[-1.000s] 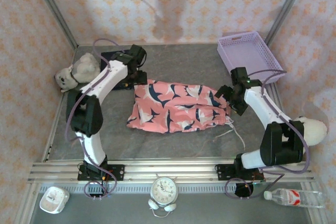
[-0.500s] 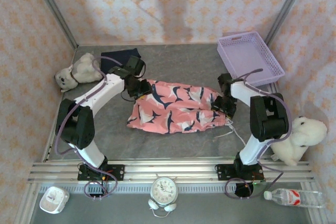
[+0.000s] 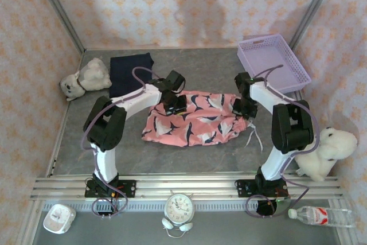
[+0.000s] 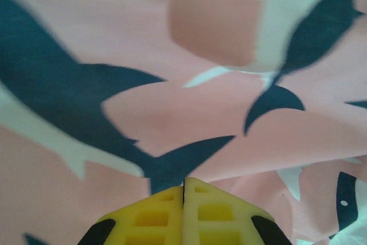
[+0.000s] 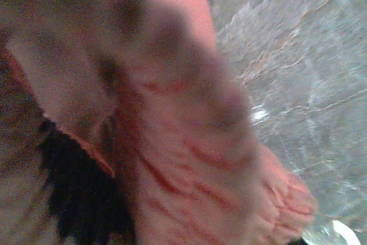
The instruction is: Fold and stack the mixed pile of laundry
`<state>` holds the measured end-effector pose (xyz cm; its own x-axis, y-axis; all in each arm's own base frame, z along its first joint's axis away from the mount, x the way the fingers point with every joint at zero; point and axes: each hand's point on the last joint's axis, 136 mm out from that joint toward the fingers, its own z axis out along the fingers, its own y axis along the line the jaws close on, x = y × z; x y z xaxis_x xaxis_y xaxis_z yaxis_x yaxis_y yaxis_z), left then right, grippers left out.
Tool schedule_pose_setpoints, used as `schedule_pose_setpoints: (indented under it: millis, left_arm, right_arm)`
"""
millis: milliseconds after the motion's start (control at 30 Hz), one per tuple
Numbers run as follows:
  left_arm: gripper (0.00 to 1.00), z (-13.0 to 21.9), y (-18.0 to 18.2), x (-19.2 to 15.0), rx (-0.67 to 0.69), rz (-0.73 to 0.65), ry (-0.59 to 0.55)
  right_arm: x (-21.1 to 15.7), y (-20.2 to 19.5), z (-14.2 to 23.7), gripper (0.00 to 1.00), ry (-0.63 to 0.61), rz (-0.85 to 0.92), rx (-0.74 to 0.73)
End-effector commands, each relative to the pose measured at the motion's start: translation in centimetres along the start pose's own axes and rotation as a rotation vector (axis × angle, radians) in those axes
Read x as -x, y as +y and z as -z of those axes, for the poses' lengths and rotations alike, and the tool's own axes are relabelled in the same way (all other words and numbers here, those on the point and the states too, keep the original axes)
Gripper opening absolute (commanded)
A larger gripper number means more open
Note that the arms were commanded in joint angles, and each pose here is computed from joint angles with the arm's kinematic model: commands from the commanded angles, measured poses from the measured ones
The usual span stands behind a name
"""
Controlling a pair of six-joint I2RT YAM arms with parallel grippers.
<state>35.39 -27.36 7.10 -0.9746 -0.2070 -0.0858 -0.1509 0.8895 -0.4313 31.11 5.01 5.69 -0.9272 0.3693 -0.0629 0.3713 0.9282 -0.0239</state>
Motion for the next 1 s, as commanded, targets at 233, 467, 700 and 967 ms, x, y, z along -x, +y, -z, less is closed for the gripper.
schedule_pose_setpoints:
  millis: [233,467,700,967]
  left_arm:
    - [0.00,-5.6,-4.9,-2.6,0.046,-0.126,0.095]
    - [0.00,-9.3,-10.5,-3.9,-0.004,-0.153,0.146]
    - [0.00,-7.6,-15.3,-1.7,-0.077,-0.157,0.133]
    - [0.05,2.9,-6.9,0.9,-0.045,-0.134,0.038]
  right_arm:
    - [0.9,-2.2,7.6,0.00,-0.122,0.020,-0.050]
    - [1.5,-1.8,12.7,0.00,-0.192,0.035,0.013]
    - [1.9,-0.6,13.6,0.00,-0.188,0.018,0.068]
    - [2.4,-1.9,13.0,0.00,-0.189,-0.013,-0.032]
